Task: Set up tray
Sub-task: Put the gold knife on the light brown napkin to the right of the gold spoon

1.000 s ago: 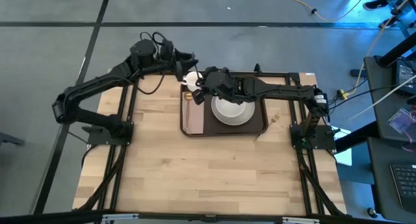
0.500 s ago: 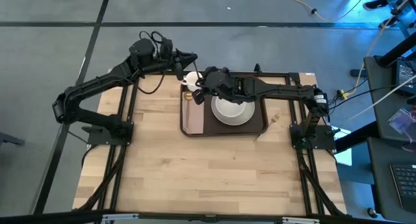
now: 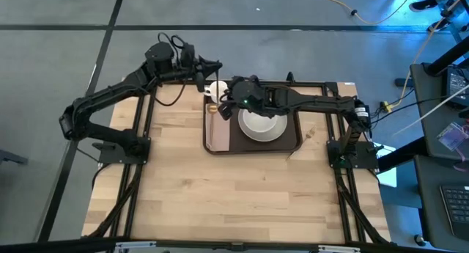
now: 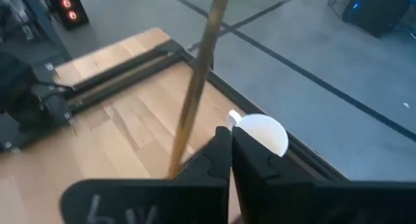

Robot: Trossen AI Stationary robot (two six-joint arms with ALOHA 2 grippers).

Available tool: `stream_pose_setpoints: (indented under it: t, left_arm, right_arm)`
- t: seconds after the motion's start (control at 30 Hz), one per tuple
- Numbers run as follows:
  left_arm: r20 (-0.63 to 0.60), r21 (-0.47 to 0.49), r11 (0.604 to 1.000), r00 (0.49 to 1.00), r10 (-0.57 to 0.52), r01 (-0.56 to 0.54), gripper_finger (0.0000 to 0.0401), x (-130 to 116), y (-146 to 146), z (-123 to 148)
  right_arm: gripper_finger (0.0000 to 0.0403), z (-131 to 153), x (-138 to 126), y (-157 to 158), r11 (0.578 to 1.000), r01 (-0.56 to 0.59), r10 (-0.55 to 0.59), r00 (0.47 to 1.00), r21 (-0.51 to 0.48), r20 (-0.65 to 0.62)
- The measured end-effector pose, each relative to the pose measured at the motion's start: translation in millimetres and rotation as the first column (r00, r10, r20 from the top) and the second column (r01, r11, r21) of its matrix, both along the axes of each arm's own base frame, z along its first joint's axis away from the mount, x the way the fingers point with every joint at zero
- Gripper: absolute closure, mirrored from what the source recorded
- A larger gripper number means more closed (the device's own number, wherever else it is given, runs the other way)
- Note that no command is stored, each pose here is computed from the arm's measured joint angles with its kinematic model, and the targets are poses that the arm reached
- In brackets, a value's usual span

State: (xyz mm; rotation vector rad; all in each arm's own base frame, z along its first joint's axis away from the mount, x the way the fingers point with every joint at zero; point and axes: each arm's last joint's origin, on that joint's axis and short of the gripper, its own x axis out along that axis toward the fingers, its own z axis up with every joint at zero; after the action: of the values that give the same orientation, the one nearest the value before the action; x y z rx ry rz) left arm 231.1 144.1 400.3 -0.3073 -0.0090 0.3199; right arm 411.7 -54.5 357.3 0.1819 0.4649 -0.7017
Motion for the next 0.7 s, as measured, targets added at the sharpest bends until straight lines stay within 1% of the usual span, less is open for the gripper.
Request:
stream_pose_setpoints:
  t: [0.07, 0.13, 0.2, 0.27, 0.33, 0.37, 0.47, 0.57, 0.63, 0.7]
  left_arm:
    - [-0.01, -0.009, 1.0, 1.0, 0.01, -0.01, 0.0399, -4, 5, -1]
    - [-0.007, -0.031, 1.0, 1.0, 0.001, -0.001, 0.0399, -10, 12, -1]
    - [0.011, -0.063, 0.998, 1.0, -0.028, 0.029, 0.0399, -17, 20, 0]
    - [0.013, -0.083, 0.993, 0.997, -0.082, 0.083, 0.0399, -24, 26, -1]
    - [0.015, -0.119, 0.987, 0.994, -0.111, 0.112, 0.0399, -29, 31, -5]
    - [0.017, -0.139, 0.982, 0.992, -0.123, 0.124, 0.0399, -30, 33, -10]
    - [0.032, -0.218, 0.967, 0.992, -0.124, 0.128, 0.0399, -32, 38, -37]
    - [0.124, -0.262, 0.946, 0.979, -0.162, 0.19, 0.0399, -31, 37, -66]
    - [0.191, -0.274, 0.935, 0.966, -0.177, 0.225, 0.0399, -31, 33, -84]
    - [0.227, -0.289, 0.924, 0.956, -0.187, 0.25, 0.0399, -33, 26, -103]
  right_arm:
    - [0.0371, 0, -3, 1, 1.0, -0.008, 0.008, 1.0, 0.01, -0.025]
    - [0.0348, 2, -9, 2, 0.999, -0.035, 0.036, 0.998, 0.038, -0.047]
    - [0.0318, 7, -16, 4, 0.994, -0.06, 0.064, 0.997, 0.093, -0.044]
    - [0.0285, 8, -25, 6, 0.985, -0.066, 0.078, 0.994, 0.159, -0.074]
    - [0.0255, 9, -38, 8, 0.974, -0.021, 0.05, 0.991, 0.227, -0.122]
    - [0.0243, 9, -45, 8, 0.97, 0.008, 0.03, 0.988, 0.241, -0.155]
    - [0.0219, 11, -63, 12, 0.969, 0.109, -0.054, 0.969, 0.222, -0.242]
    - [0.021, 13, -73, 17, 0.963, 0.183, -0.125, 0.954, 0.197, -0.273]
    - [0.0209, 13, -75, 18, 0.959, 0.198, -0.137, 0.95, 0.202, -0.28]
    - [0.0209, 13, -75, 19, 0.956, 0.202, -0.141, 0.953, 0.214, -0.27]
